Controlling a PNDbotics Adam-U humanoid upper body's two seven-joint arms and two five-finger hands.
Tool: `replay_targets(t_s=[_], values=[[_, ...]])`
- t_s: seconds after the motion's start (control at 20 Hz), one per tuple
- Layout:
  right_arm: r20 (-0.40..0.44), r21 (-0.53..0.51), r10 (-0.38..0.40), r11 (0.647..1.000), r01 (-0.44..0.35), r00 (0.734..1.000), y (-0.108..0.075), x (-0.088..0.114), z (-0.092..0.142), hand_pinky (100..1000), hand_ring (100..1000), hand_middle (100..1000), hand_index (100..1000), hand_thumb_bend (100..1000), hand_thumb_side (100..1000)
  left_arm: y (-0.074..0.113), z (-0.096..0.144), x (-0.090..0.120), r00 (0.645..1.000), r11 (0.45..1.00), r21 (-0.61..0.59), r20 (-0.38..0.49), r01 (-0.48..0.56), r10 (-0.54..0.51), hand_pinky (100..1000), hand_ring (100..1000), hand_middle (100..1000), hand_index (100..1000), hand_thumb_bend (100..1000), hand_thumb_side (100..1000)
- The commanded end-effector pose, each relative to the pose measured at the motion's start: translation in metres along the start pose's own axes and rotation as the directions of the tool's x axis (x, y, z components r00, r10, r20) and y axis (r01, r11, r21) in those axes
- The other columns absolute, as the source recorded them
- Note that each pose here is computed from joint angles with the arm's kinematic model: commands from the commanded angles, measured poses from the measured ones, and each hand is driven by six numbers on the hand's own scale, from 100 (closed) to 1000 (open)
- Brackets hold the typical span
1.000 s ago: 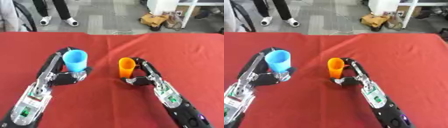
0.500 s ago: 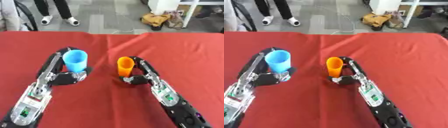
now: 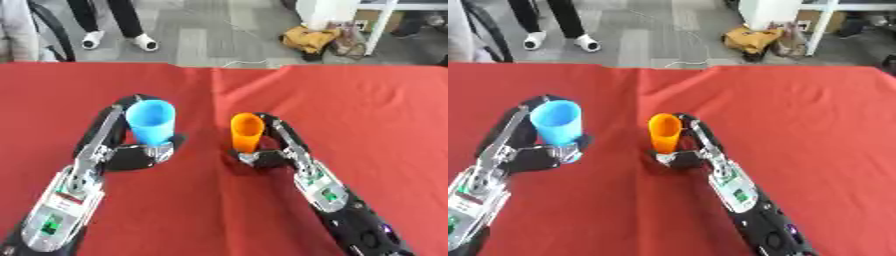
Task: Pour the contents of one cup into another cup.
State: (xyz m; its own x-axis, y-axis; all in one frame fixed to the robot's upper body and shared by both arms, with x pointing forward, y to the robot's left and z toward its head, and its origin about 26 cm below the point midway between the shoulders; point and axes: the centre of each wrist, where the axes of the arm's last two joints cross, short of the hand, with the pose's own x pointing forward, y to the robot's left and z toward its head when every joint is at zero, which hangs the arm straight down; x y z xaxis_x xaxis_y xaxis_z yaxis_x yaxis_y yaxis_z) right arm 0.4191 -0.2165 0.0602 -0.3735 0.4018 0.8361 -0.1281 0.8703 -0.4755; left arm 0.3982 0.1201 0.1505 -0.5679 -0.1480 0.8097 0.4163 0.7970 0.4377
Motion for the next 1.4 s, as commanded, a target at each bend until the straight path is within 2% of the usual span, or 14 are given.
replay_targets(t_s=[0.05, 0.25, 0.6, 0.8, 0.85, 1.2, 1.4], values=[[0.029, -0.024, 0.007, 1.000, -0.006, 1.000, -0.001, 0.008, -0.008, 731, 755, 697, 765, 559, 100, 0.003, -0.006, 0.009, 0.999, 1.000, -0.002, 0.032, 0.007, -0.007, 443, 457, 489, 677, 524, 100], [0.028, -0.070, 0.000, 0.998, 0.002, 1.000, 0.001, 0.010, -0.010, 684, 690, 616, 693, 506, 100, 0.002, -0.006, 0.009, 0.999, 1.000, -0.003, 0.033, 0.005, -0.005, 443, 457, 489, 677, 523, 100], [0.021, -0.156, -0.009, 0.988, 0.012, 1.000, 0.002, 0.011, -0.011, 543, 535, 454, 513, 336, 100, 0.002, -0.006, 0.008, 1.000, 1.000, -0.003, 0.031, 0.004, -0.004, 443, 457, 489, 677, 523, 100], [0.018, -0.165, -0.009, 0.986, 0.012, 1.000, 0.002, 0.012, -0.011, 539, 532, 451, 509, 332, 100, 0.002, -0.006, 0.008, 1.000, 1.000, -0.003, 0.031, 0.004, -0.004, 443, 457, 489, 677, 522, 100], [0.015, -0.160, -0.008, 0.987, 0.010, 1.000, 0.002, 0.011, -0.011, 497, 489, 410, 476, 224, 100, 0.002, -0.006, 0.008, 0.999, 1.000, -0.002, 0.032, 0.003, -0.003, 443, 457, 489, 677, 522, 100], [0.013, -0.146, -0.006, 0.989, 0.008, 1.000, -0.004, 0.011, -0.010, 491, 485, 411, 483, 222, 100, 0.005, -0.004, 0.010, 0.999, 1.000, 0.010, 0.040, 0.002, -0.003, 442, 456, 488, 676, 523, 100], [0.025, -0.149, 0.026, 0.989, -0.022, 0.999, -0.021, 0.013, -0.011, 492, 488, 414, 486, 223, 100, 0.007, -0.001, 0.013, 0.999, 1.000, -0.001, 0.047, 0.005, -0.005, 441, 456, 487, 675, 523, 100]])
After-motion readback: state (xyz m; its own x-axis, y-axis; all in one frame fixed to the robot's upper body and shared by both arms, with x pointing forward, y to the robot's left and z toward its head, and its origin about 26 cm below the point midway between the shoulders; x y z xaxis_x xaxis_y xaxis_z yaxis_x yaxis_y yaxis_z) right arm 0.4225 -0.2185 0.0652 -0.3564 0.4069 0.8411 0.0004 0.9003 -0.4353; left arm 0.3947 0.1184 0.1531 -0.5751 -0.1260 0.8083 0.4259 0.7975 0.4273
